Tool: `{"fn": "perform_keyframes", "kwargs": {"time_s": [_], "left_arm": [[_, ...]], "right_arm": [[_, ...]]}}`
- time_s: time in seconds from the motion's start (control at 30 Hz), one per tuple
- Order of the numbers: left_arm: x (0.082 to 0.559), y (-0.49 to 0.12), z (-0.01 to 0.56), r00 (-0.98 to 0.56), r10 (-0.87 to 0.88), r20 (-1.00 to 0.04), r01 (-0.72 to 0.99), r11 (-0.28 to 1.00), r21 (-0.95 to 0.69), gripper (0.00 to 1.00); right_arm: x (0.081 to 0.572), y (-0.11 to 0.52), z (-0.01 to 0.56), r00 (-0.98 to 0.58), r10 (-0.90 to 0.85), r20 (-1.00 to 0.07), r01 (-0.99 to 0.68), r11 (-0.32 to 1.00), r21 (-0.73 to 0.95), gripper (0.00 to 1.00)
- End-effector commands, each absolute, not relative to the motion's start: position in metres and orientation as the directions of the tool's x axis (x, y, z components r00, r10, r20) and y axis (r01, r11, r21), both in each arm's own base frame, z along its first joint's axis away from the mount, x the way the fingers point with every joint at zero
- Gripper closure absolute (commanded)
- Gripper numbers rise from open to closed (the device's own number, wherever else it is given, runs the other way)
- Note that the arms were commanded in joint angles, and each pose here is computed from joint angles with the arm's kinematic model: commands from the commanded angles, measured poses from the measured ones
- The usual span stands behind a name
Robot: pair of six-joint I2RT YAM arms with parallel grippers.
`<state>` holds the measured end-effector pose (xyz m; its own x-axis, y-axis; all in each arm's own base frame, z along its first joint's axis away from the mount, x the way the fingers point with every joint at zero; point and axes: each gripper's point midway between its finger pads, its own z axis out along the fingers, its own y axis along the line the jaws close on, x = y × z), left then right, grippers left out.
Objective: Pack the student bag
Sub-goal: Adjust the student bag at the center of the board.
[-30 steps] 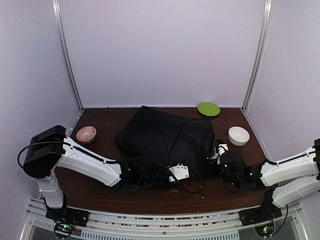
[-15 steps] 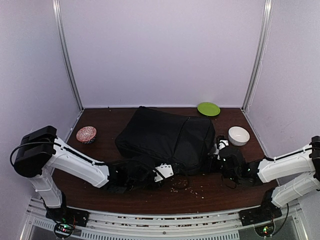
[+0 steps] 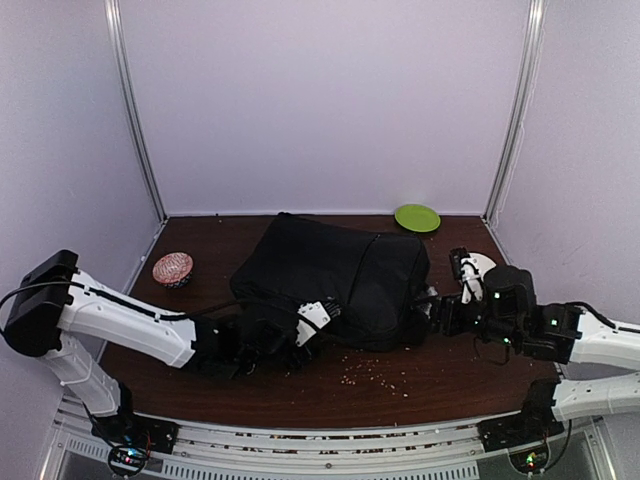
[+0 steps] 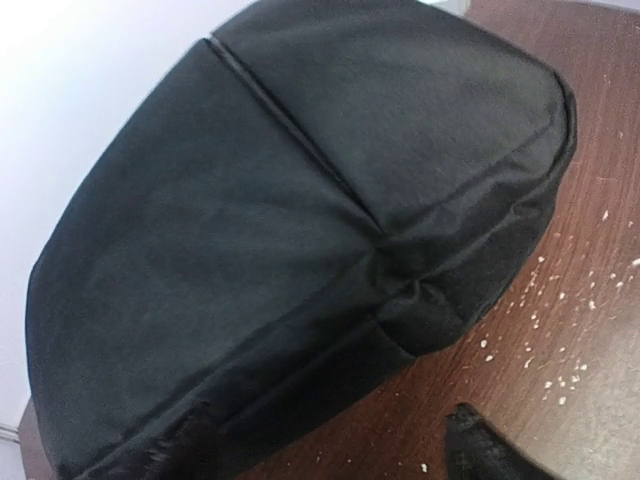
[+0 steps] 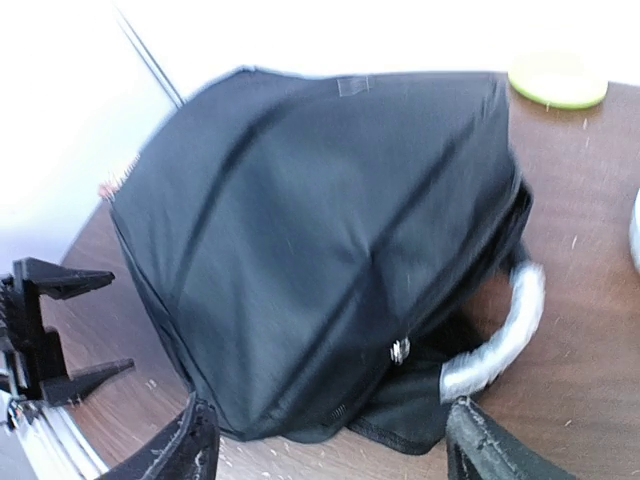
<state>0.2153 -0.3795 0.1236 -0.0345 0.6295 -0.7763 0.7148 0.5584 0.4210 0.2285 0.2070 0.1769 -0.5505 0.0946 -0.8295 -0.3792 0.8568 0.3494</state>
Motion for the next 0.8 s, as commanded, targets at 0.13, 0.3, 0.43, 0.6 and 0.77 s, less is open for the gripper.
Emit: {"fn": "perform_keyframes", "kwargs": {"time_s": [0.13,0.3,0.43,0.6,0.77], "left_arm": [[0.236,-0.339,0.148,-0.379,0.283,-0.881,0.608,0.794,-0.006,0.03],[0.273,-0.312,0.136,-0.635,-0.072,-0.769,0.443,0.782,-0.439,0.02],[0.296,-0.316,0.124,-0.709,-0.116,-0.696,0.386,0.762,-0.52,0.02],[0.33,-0.313,0.1,-0.774,-0.17,-0.61,0.294,0.757,-0.584,0.03],[0.378,-0.303,0.11,-0.773,-0.264,-0.578,0.271,0.686,-0.675,0.16]], "right_arm": [[0.299,0.187,0.243,-0.496,0.219,-0.84,-0.235,0.898,0.373,0.22],[0.376,0.184,0.251,-0.47,0.323,-0.822,-0.128,0.896,0.425,0.22],[0.41,0.205,0.217,-0.582,0.276,-0.765,-0.123,0.9,0.418,0.23],[0.396,0.214,0.179,-0.646,0.301,-0.702,-0.112,0.872,0.477,0.36],[0.359,0.239,0.159,-0.697,0.307,-0.647,-0.142,0.826,0.545,0.62]]}}
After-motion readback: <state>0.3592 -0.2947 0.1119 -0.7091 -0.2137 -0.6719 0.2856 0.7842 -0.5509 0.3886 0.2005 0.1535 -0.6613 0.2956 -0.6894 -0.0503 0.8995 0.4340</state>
